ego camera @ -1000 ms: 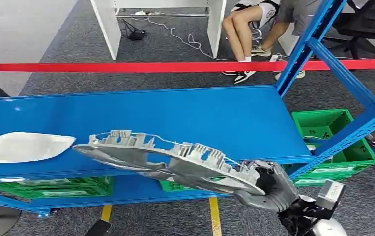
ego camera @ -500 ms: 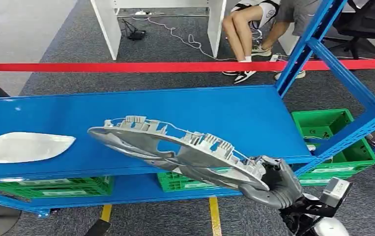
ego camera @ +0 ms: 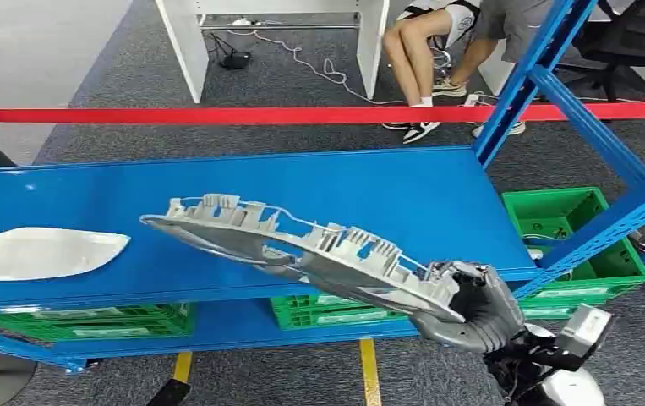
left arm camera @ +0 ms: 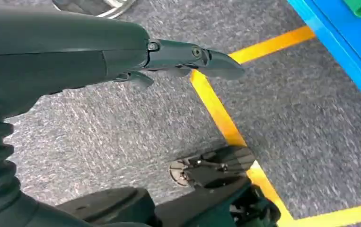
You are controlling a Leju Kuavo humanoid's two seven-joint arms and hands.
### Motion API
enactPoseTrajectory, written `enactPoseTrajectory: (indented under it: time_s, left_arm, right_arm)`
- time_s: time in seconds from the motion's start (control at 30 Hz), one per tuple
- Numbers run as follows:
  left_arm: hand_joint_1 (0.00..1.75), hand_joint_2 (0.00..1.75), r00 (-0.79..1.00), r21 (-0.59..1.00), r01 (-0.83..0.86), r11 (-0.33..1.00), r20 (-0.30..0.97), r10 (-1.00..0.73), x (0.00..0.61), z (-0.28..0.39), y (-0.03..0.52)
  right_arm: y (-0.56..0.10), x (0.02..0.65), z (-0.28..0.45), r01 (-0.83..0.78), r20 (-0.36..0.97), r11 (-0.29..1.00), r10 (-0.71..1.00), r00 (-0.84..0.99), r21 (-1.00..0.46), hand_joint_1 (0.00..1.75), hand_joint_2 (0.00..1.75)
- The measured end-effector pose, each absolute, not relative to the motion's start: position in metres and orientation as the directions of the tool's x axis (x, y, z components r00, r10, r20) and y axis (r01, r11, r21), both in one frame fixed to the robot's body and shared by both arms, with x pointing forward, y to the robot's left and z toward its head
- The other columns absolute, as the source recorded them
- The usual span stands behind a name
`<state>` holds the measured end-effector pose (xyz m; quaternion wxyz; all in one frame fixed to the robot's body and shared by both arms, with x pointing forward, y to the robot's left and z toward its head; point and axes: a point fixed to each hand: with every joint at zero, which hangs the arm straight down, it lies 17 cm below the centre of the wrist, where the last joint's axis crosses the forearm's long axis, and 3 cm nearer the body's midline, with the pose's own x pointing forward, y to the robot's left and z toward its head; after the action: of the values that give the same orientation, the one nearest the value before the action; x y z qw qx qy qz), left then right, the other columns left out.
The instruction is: Take the parts from the cabinet and place them on the table.
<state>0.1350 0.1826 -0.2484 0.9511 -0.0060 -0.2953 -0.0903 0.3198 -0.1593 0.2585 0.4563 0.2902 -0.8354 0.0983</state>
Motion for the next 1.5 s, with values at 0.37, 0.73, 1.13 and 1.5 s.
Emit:
enactPoseTrajectory:
  time_s: [0.37,0.73,1.13,1.5]
  left_arm:
    - [0.0,1.75,0.823,0.012,0.154,0.988,0.551,-0.135,0.135,-0.249,0.183]
    - [0.0,1.75,0.832,0.016,0.148,0.989,0.538,-0.133,0.134,-0.25,0.183]
    - [0.0,1.75,0.834,0.008,0.159,0.987,0.534,-0.139,0.131,-0.251,0.182]
    - [0.0,1.75,0.83,0.017,0.157,0.987,0.539,-0.141,0.136,-0.25,0.184]
  right_arm:
    - [-0.171,0.329,0.269,-0.56,0.811,0.82,-0.408,-0.42,0.122,1.75,1.75]
    - [-0.175,0.329,0.264,-0.546,0.821,0.831,-0.384,-0.424,0.106,1.75,1.75]
    - [-0.175,0.333,0.269,-0.55,0.815,0.829,-0.384,-0.435,0.098,1.75,1.75]
    - [-0.173,0.336,0.268,-0.548,0.815,0.834,-0.363,-0.452,0.068,1.75,1.75]
